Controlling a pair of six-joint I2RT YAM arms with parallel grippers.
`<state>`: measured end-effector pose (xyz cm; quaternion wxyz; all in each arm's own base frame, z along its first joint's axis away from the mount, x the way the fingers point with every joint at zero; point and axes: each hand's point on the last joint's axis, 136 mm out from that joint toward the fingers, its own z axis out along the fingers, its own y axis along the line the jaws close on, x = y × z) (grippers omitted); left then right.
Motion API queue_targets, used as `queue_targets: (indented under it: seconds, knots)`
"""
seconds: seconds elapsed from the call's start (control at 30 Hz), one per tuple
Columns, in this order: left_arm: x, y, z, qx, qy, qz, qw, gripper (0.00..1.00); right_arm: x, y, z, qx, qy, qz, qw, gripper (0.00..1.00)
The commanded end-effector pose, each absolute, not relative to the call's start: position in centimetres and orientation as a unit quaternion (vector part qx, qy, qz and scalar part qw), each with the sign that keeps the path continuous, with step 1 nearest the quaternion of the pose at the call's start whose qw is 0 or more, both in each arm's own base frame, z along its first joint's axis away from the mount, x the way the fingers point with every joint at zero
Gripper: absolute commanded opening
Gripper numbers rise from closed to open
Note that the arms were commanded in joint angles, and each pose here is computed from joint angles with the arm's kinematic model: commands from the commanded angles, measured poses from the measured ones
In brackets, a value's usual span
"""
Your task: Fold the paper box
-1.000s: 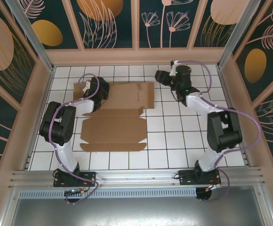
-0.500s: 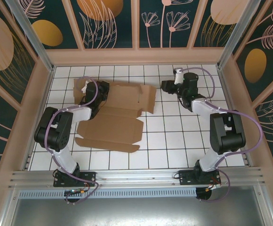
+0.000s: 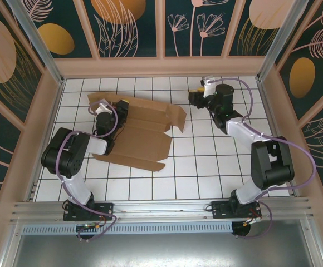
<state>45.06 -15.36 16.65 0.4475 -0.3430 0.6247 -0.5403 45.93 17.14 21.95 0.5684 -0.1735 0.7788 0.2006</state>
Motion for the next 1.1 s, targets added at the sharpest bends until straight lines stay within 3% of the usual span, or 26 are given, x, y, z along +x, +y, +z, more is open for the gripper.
queue_targets:
  seconds: [0.0, 0.43, 1.07]
  knots:
    - [45.4, -16.0, 16.8, -0.330, 0.639, -0.536, 0.442, 0.00, 46.5, 16.2, 19.4, -0.232, 0.779, 0.153, 0.561, 0.46]
    - [46.3, -16.6, 16.0, -0.328, 0.675, -0.510, 0.420, 0.00, 41.8, 23.3, 12.7, -0.476, 0.700, 0.176, 0.502, 0.49]
    - [46.6, -16.7, 15.1, -0.329, 0.684, -0.513, 0.401, 0.00, 37.2, 28.4, 13.4, -0.527, 0.657, 0.245, 0.480, 0.56]
